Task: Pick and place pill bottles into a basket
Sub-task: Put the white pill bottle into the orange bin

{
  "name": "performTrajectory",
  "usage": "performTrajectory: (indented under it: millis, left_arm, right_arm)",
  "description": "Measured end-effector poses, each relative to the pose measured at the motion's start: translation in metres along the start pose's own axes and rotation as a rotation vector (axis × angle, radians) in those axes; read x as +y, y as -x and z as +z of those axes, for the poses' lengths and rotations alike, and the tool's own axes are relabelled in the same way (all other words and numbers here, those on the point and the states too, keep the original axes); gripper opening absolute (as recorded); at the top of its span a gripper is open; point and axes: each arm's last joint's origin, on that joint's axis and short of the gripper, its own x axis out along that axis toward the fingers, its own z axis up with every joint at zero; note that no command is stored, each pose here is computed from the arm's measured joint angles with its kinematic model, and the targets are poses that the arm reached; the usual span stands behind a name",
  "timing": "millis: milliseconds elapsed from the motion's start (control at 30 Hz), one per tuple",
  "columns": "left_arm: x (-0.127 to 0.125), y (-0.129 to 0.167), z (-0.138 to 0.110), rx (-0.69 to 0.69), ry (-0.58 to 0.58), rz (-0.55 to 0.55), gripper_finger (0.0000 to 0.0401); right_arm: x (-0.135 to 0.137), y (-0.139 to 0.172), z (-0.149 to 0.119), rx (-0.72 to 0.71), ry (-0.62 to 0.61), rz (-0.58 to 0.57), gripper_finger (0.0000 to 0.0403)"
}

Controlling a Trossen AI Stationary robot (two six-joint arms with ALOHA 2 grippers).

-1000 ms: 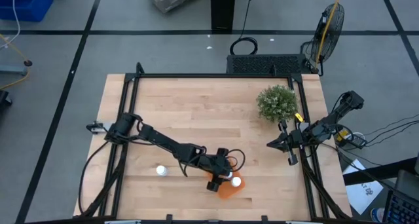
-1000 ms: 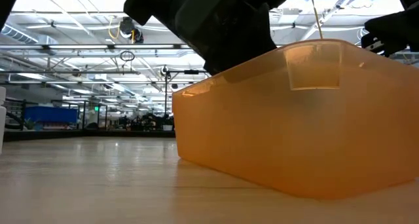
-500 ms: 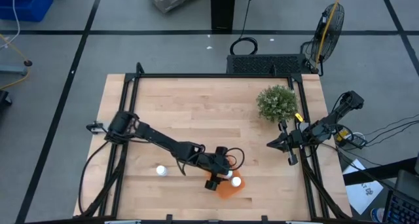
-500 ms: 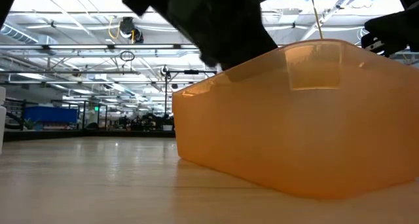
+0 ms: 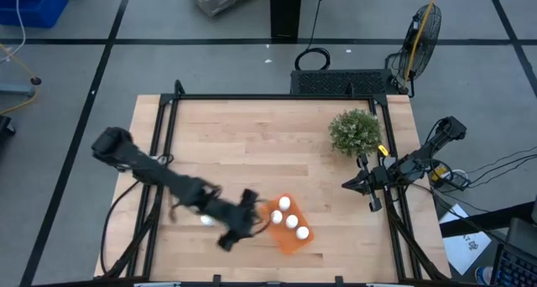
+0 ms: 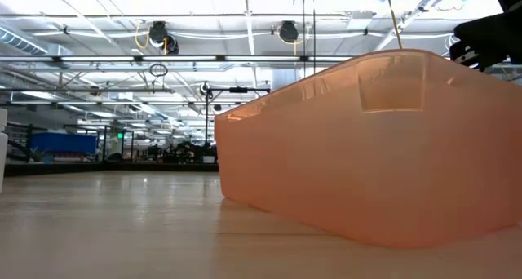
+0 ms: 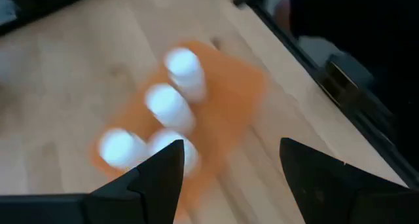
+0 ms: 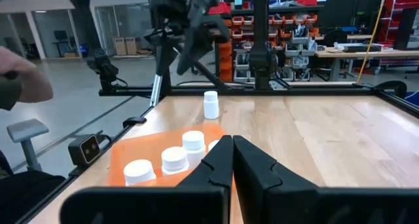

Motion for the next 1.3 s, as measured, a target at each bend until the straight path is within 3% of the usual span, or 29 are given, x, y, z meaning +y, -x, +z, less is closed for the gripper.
performTrajectory:
  millis: [300, 433, 667, 967, 1300]
  left_arm:
    - [-0.070, 0.052, -0.076, -0.070, 0.127, 0.120, 0.0255]
    - [-0.088, 0.069, -0.110, -0.120, 0.213, 0.188, 0.0255]
    - [-0.101, 0.074, -0.161, -0.125, 0.301, 0.252, 0.0255]
    - [-0.099, 0.067, -0.188, -0.110, 0.380, 0.298, 0.0255]
    - [-0.099, 0.063, -0.198, -0.080, 0.443, 0.245, 0.0255]
  right_arm:
    - [0.000, 0.000, 0.000, 0.000, 0.000, 0.000, 0.0004]
    - [0.000, 0.000, 0.000, 0.000, 0.000, 0.000, 0.0004]
    - [0.000, 0.000, 0.000, 0.000, 0.000, 0.000, 0.0004]
    - [0.000, 0.000, 0.000, 0.000, 0.000, 0.000, 0.0004]
    - [0.000, 0.000, 0.000, 0.000, 0.000, 0.001, 0.0004]
